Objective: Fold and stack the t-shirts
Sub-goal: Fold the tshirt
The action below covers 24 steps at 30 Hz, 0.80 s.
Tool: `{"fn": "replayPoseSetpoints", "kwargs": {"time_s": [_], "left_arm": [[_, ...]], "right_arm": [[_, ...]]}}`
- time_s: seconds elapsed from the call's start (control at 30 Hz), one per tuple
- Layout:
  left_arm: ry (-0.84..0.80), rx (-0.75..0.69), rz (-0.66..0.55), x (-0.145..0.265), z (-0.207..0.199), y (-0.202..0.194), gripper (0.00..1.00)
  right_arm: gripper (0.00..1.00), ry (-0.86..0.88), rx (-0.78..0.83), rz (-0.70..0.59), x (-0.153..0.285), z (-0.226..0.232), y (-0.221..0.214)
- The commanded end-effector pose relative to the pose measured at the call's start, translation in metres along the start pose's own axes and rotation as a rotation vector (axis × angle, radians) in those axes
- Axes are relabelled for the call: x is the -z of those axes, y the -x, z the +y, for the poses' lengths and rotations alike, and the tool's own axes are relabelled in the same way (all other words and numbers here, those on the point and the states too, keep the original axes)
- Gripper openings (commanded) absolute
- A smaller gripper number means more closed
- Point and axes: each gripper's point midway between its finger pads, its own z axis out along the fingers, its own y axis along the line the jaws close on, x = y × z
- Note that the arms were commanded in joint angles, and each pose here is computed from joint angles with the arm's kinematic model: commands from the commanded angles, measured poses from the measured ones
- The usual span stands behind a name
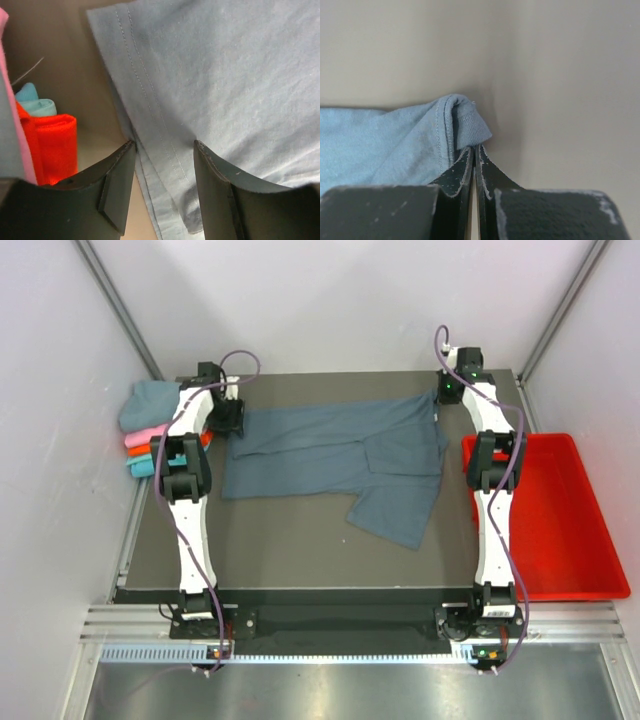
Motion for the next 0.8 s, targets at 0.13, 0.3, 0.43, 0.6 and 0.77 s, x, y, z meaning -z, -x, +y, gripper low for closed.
{"fn": "replayPoseSetpoints", "kwargs": {"time_s": [0.13,0.3,0.43,0.6,0.77], "left_arm": [[-0.006,0.036,-0.011,-0.020,0.002,0.003,0.49],[0.039,0.044,-0.024,-0.032,0.013,0.008,0.09],[0.064,0.056,-0.042,-0.039,0.018,0.014,0.00],[0.114,0.073,-0.117,-0.040,0.029,0.036,0.00],[0.129,0.075,-0.168,-0.047,0.033,0.051,0.00]], "right_arm": [[0.00,0.018,0.047,0.031,0.018,0.031,0.002],[0.00,-0.003,0.054,0.024,0.018,0.028,0.004],[0.00,-0.016,0.064,0.014,0.014,0.025,0.006],[0.00,-0.057,0.064,-0.011,0.009,0.017,0.012],[0.00,-0.075,0.067,-0.048,0.004,0.011,0.022]]}}
